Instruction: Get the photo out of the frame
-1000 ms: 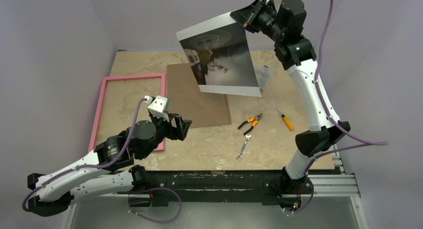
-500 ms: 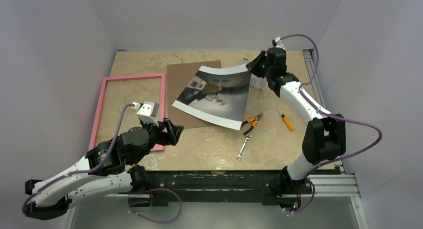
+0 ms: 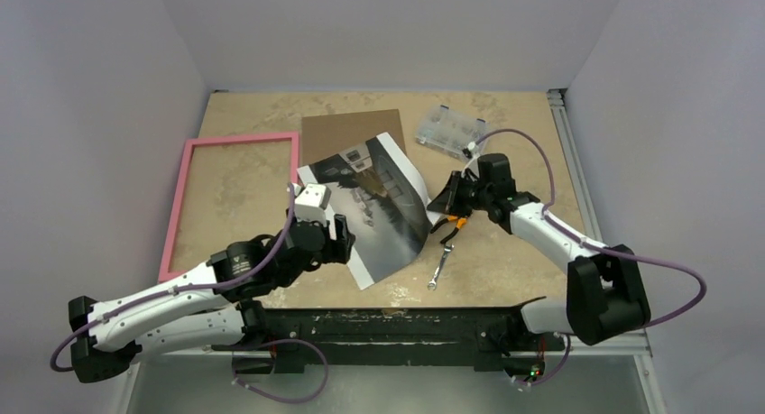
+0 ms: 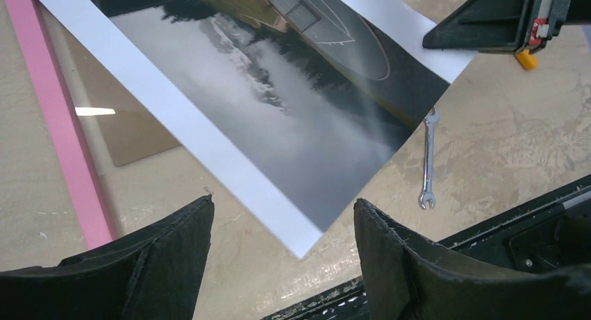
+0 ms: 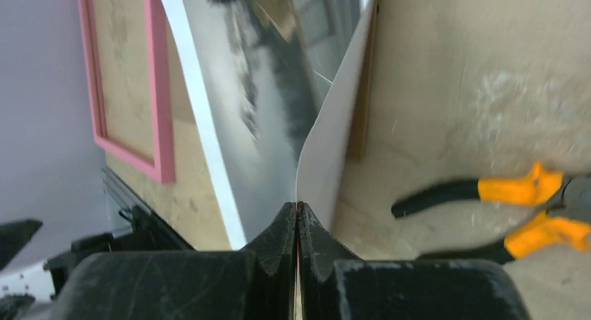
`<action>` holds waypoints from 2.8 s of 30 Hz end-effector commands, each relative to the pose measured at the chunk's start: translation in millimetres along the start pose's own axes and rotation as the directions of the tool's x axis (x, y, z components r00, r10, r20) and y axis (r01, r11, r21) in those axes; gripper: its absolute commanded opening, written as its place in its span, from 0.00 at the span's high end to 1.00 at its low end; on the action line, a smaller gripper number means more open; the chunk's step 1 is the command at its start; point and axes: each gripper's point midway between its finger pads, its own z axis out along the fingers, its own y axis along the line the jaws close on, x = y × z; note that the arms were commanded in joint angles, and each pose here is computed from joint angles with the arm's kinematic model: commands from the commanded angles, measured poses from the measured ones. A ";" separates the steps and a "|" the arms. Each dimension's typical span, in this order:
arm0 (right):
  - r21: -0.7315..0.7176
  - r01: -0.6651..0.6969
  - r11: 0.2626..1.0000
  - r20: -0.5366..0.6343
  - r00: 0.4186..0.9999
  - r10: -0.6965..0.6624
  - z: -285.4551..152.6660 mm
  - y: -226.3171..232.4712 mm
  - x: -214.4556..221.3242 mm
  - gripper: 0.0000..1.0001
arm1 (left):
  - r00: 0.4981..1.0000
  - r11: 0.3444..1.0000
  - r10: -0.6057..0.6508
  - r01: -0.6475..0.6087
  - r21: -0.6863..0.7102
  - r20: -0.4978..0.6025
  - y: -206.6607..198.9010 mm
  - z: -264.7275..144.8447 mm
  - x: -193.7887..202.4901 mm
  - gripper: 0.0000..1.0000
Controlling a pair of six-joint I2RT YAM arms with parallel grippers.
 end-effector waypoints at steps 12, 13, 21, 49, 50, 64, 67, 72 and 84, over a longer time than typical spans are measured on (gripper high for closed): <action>-0.240 0.054 0.969 -0.277 0.953 -0.122 -19.2 2.5 88.9 0.71 | 0.998 0.998 -0.055 0.054 0.032 0.016 -14.7 9.9 -6.0 0.29; -0.255 0.052 0.965 -0.289 0.949 -0.128 -16.7 2.5 90.5 0.69 | 0.998 0.998 -0.054 0.053 0.032 0.013 -14.7 9.8 -5.7 0.29; -0.294 0.013 0.956 -0.350 0.929 -0.120 6.3 2.2 92.5 0.67 | 0.999 0.999 -0.050 0.050 0.016 0.003 -11.5 10.9 -3.3 0.29; -0.177 -0.036 0.984 -0.061 0.998 0.026 48.9 13.7 45.1 1.00 | 0.998 0.998 -0.057 0.056 0.029 0.028 -8.9 2.1 -15.3 0.29; -0.160 -0.033 0.987 -0.058 0.998 0.024 50.9 12.1 40.8 1.00 | 0.998 0.998 -0.060 0.059 0.028 0.031 -7.4 0.8 -15.6 0.29; -0.106 -0.085 0.991 -0.067 0.995 0.078 92.8 -4.6 23.9 1.00 | 0.997 0.998 -0.061 0.060 0.022 0.050 0.7 -6.4 -18.0 0.29; -0.079 -0.066 0.995 -0.055 0.997 0.062 95.5 -8.1 18.6 1.00 | 0.997 0.998 -0.059 0.058 0.023 0.047 0.3 -6.0 -17.6 0.29; -0.060 -0.041 0.997 -0.031 0.999 0.039 96.8 -8.3 8.0 1.00 | 0.997 0.998 -0.062 0.061 0.024 0.044 0.2 -5.5 -16.2 0.29; -0.061 -0.054 0.997 -0.030 0.998 0.053 104.6 -16.7 8.1 1.00 | 0.998 0.998 -0.059 0.058 0.032 0.032 -5.6 -0.6 -14.6 0.29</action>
